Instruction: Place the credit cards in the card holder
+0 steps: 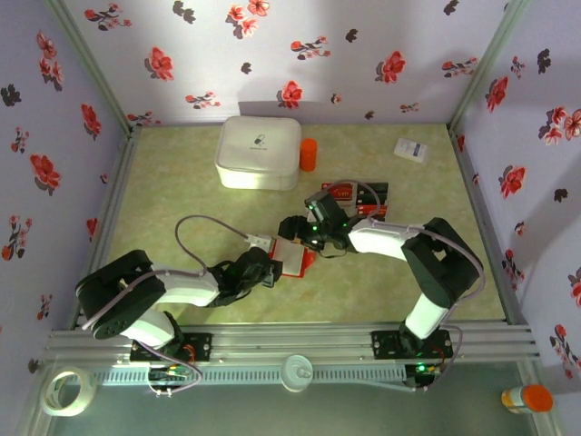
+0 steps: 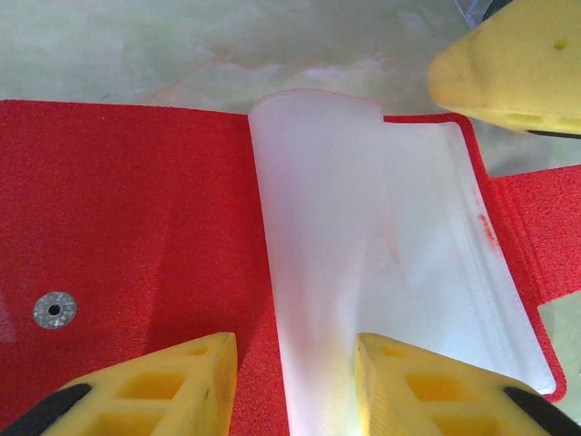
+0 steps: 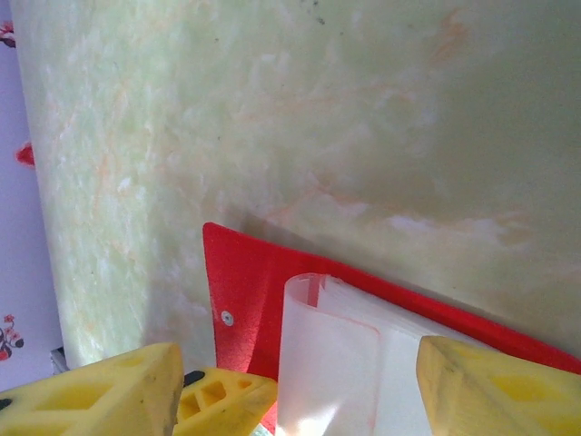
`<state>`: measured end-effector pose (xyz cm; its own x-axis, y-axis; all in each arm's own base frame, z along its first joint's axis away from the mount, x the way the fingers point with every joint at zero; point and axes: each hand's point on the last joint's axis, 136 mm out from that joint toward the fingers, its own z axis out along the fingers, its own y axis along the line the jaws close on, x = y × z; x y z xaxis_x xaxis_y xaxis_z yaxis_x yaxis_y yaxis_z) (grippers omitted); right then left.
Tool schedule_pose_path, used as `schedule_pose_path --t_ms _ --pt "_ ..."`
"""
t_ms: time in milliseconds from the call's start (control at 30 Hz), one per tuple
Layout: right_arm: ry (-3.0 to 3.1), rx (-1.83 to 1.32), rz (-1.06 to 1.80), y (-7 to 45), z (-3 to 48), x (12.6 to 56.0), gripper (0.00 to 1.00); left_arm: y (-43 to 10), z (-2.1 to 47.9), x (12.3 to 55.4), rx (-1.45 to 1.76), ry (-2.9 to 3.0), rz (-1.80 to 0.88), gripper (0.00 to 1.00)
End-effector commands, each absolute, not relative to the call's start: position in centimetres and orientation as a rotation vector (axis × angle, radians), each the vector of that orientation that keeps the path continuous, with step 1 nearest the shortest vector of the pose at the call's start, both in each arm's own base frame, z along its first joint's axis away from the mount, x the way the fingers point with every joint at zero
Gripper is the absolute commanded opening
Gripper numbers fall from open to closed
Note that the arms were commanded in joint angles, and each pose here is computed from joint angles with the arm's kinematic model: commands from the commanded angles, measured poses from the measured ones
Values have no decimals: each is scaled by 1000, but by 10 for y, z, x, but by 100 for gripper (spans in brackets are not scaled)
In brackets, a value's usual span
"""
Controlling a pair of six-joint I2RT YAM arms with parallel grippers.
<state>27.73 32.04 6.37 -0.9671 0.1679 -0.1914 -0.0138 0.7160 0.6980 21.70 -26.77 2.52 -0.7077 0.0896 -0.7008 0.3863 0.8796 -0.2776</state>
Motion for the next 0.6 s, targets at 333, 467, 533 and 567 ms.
schedule_pose_path --t_ms 333,467,533,567 --pt "2663 136 1183 332 55 279 66 -265 11 208 363 2379 -520 38" --pt "2669 127 1187 335 54 279 65 -265 12 208 362 2377 -522 38" --pt "2672 127 1190 337 53 279 64 -265 12 208 362 2376 -522 39" --pt "2673 128 1191 337 52 280 64 -264 12 208 361 2376 -522 39"
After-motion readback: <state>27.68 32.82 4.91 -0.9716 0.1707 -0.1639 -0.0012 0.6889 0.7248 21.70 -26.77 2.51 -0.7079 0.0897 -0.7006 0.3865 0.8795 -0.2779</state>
